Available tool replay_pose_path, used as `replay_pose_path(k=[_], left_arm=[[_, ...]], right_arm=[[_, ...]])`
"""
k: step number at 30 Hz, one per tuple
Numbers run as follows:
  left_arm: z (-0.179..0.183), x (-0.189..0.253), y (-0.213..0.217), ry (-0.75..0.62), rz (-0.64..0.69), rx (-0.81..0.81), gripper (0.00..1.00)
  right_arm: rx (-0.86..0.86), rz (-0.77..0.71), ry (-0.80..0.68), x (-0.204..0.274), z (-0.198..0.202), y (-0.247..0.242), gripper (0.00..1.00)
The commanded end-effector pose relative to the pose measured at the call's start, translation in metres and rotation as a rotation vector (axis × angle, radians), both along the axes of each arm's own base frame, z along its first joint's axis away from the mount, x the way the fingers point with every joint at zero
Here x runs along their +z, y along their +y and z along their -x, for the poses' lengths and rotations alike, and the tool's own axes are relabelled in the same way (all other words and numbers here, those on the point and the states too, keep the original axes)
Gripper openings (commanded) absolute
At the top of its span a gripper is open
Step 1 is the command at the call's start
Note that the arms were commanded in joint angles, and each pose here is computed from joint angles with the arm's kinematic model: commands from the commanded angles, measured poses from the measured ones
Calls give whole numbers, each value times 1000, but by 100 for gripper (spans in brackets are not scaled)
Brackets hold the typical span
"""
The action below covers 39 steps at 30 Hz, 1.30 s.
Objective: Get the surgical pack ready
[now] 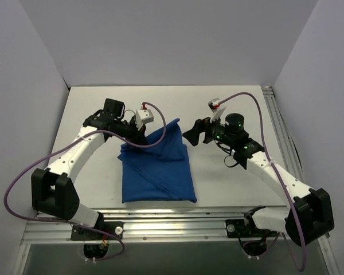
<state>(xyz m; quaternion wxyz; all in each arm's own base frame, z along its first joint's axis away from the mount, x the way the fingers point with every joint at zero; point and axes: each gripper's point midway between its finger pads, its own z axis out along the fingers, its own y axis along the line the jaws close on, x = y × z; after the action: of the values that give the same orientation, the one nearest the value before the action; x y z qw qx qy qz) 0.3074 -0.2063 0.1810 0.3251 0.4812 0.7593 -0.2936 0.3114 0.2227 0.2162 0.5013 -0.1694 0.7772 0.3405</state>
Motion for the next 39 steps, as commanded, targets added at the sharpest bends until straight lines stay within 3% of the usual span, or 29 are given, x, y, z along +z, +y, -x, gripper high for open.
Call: replay_pose_path(k=[1, 8, 13, 21, 31, 34, 35, 37, 38, 39], left_arm=[[16, 16, -2, -35, 62, -48, 13], [16, 24, -2, -66, 100, -26, 13], [12, 21, -2, -68, 91, -21, 12], [9, 19, -1, -72, 81, -20, 12], [7, 16, -2, -60, 79, -15, 12], [7, 19, -1, -70, 79, -16, 12], [7, 19, -1, -73, 79, -15, 12], [7, 21, 0, -77, 77, -12, 12], [8, 21, 1, -78, 75, -10, 12], [8, 21, 1, -81, 74, -10, 12]], right_arm=[[106, 5, -39, 5, -15, 21, 91], [204, 238, -278, 12, -55, 35, 88], [422, 414, -562, 24, -65, 39, 88], [606, 578, -577, -6, -80, 53, 87], [687, 546, -611, -5, -78, 93, 80], [722, 544, -583, -13, -72, 99, 72], [736, 556, -559, -20, -70, 98, 58], [745, 565, -557, -18, -69, 101, 41], [756, 572, -527, -22, -66, 99, 25], [760, 578, -522, -20, -64, 100, 21]])
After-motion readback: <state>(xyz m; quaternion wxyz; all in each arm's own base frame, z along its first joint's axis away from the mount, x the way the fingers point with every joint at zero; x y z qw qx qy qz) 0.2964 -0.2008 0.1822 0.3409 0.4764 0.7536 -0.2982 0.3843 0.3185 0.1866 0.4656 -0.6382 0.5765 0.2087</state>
